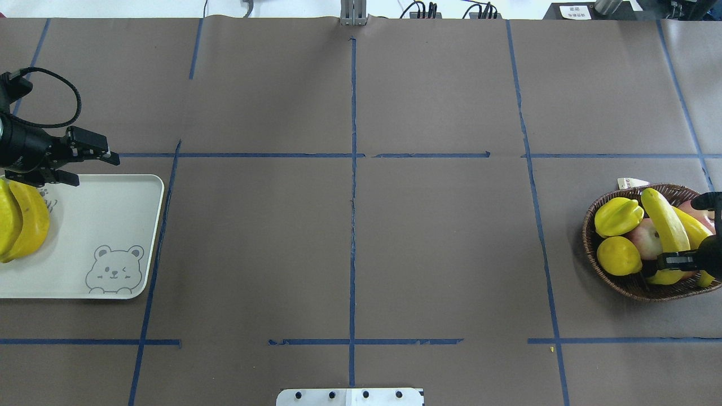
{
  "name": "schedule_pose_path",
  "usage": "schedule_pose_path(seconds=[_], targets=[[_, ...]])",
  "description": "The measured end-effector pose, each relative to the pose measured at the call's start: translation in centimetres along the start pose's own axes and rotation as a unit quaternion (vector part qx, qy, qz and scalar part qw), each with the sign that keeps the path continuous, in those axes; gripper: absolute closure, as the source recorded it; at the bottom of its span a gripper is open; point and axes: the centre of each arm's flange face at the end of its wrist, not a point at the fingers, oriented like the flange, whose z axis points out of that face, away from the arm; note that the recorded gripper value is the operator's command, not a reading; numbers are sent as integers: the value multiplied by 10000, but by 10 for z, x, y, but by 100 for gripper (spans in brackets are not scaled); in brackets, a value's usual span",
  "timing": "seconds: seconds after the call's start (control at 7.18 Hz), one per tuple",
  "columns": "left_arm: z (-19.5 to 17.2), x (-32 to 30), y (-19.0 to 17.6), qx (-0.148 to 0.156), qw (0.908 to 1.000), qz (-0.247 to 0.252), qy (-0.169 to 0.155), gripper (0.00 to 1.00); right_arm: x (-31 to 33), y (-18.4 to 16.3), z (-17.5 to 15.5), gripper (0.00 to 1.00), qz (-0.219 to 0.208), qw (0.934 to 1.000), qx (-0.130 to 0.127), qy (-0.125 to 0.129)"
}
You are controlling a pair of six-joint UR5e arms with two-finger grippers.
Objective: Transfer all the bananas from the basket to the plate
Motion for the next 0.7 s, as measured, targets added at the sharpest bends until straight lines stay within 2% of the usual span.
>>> schedule_pose_path(seconds=[0.28, 0.7], targets=[[1, 0, 1, -8, 10000, 6, -3, 0, -3, 1, -23, 99, 22, 9999, -28, 168], [1, 1, 1, -16, 10000, 14, 4, 0, -49, -16, -88, 99, -68, 9980, -163, 612]])
